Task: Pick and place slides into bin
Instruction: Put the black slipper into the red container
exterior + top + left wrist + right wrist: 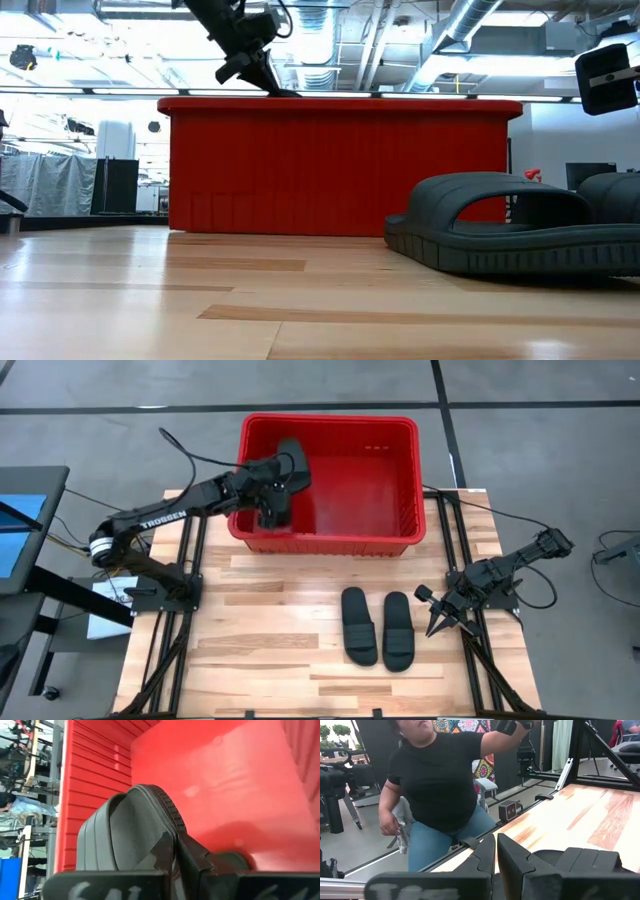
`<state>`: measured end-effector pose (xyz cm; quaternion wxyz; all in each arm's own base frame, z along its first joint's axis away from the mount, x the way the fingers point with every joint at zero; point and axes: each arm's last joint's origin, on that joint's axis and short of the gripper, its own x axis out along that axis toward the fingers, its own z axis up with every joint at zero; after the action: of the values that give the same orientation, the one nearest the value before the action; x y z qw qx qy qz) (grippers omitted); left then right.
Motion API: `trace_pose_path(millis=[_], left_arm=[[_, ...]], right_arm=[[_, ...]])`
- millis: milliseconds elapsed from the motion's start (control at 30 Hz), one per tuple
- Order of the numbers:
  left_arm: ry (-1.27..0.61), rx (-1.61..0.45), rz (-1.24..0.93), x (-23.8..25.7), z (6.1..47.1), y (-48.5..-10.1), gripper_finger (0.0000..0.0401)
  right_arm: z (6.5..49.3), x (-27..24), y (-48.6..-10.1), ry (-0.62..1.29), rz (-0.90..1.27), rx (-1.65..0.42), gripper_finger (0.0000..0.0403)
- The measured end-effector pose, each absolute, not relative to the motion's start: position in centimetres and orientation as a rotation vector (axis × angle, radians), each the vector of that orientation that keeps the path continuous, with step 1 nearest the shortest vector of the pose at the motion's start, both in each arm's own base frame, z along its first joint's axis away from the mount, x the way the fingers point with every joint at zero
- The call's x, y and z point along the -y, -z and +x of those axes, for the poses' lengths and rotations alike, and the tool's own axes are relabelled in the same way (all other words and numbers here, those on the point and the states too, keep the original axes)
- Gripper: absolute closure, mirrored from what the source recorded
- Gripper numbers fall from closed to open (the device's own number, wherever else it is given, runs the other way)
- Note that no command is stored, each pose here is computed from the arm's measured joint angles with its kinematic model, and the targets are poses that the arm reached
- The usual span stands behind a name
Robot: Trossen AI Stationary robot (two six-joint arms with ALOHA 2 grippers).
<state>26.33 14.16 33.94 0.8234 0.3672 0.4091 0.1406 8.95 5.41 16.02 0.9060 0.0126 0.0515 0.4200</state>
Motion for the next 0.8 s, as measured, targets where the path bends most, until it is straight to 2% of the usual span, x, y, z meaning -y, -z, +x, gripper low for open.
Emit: trace_pose_path(millis=[267,800], left_arm=[[-0.265,-0.927,0.827,-15.9,27.7,-32.0,0.0401],[-0.187,-1.039,0.746,-18.4,29.2,-27.6,0.0401]], right_arm=[[8.9,-5.4,-16.0,-0.867,0.026,-0.106,0.0392],[8.9,-5.4,-16.0,-0.867,0.026,-0.106,0.0392]])
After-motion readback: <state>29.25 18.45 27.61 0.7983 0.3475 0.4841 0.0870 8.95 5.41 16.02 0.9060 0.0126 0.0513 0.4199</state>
